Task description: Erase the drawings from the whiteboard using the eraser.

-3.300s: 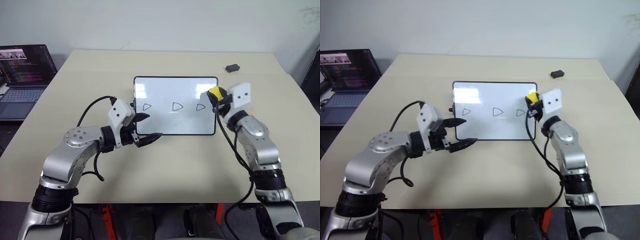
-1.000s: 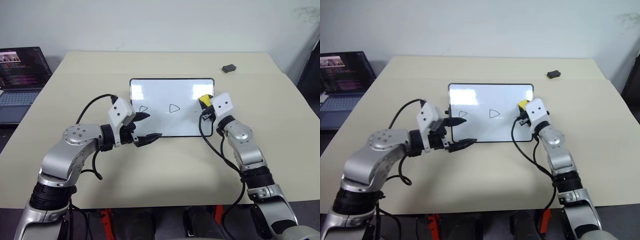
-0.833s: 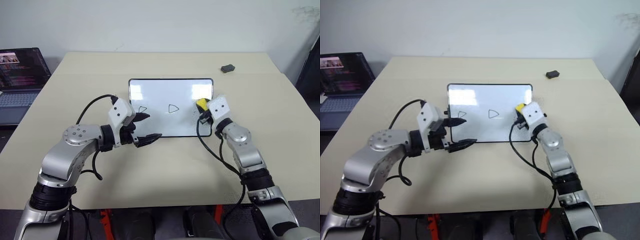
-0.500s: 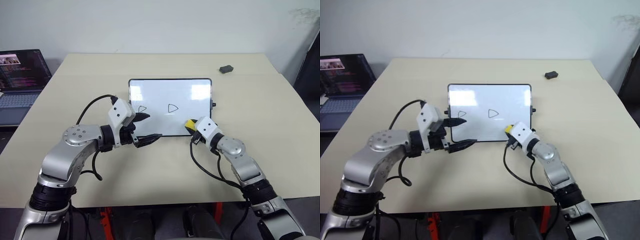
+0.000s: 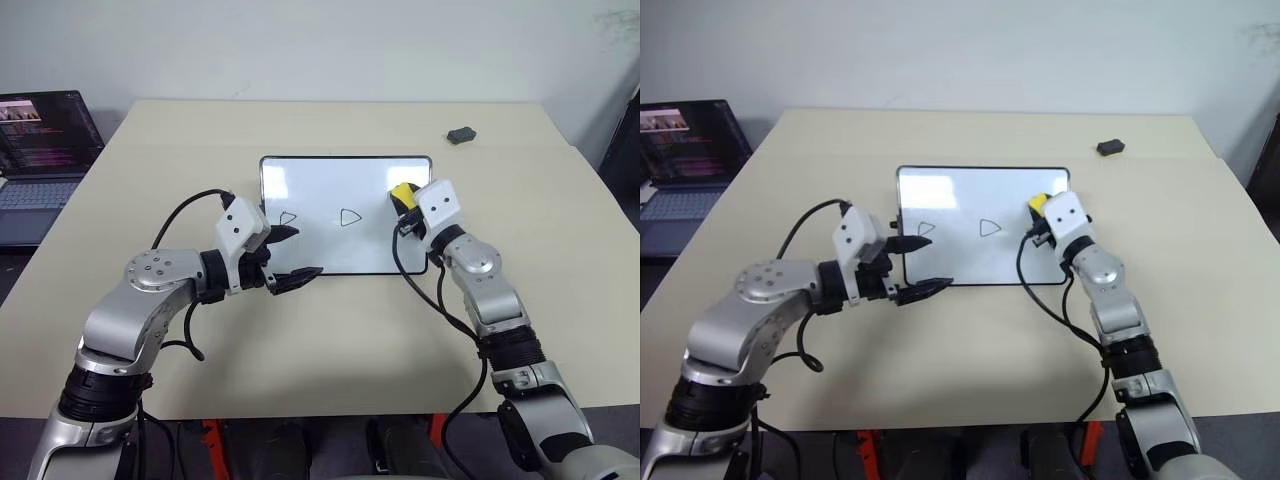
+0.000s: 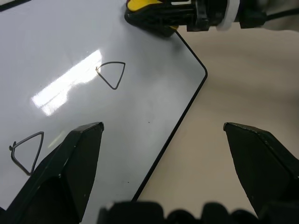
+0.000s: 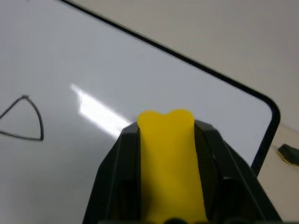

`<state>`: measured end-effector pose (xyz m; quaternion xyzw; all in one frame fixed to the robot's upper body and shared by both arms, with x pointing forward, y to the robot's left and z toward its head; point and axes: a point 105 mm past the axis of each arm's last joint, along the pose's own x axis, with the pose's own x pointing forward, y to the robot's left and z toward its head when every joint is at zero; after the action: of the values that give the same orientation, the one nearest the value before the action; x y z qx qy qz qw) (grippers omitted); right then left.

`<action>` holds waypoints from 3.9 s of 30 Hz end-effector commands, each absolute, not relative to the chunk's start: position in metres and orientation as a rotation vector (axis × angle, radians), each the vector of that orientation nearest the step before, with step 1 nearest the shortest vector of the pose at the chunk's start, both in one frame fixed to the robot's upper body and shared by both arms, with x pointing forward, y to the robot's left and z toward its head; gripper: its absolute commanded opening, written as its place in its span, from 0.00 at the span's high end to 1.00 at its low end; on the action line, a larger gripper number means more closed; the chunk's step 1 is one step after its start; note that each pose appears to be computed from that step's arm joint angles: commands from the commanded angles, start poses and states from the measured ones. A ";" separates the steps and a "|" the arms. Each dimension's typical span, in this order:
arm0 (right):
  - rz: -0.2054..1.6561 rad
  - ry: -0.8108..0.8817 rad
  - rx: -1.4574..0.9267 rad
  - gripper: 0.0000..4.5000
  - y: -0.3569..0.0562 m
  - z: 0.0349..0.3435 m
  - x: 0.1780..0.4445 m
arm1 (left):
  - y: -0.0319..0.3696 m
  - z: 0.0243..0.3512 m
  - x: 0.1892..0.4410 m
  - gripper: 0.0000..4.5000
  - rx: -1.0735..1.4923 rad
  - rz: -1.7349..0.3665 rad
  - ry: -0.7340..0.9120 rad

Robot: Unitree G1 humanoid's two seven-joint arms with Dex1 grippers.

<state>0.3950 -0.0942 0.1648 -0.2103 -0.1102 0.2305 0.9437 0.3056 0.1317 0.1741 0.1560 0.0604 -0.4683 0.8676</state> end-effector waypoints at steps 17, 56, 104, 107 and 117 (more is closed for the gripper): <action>0.541 -0.256 -0.384 0.74 -0.098 0.169 0.378 | 0.138 0.181 0.310 0.00 0.339 -0.924 0.093; 0.598 -0.330 -0.379 0.74 -0.052 0.172 0.405 | 0.162 0.175 0.302 0.00 0.319 -0.740 0.134; 0.693 -0.258 -0.458 0.74 -0.050 0.171 0.382 | 0.157 0.176 0.301 0.00 0.324 -0.772 0.139; 0.631 -0.298 -0.453 0.74 -0.052 0.188 0.395 | 0.158 0.176 0.301 0.00 0.324 -0.771 0.140; 0.665 -0.245 -0.514 0.74 -0.031 0.174 0.408 | 0.158 0.175 0.300 0.00 0.324 -0.769 0.143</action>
<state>0.4100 -0.0380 0.1765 -0.2401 -0.1193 0.3092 0.9124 0.3036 0.1612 0.1654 0.1447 0.0861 -0.3669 0.9149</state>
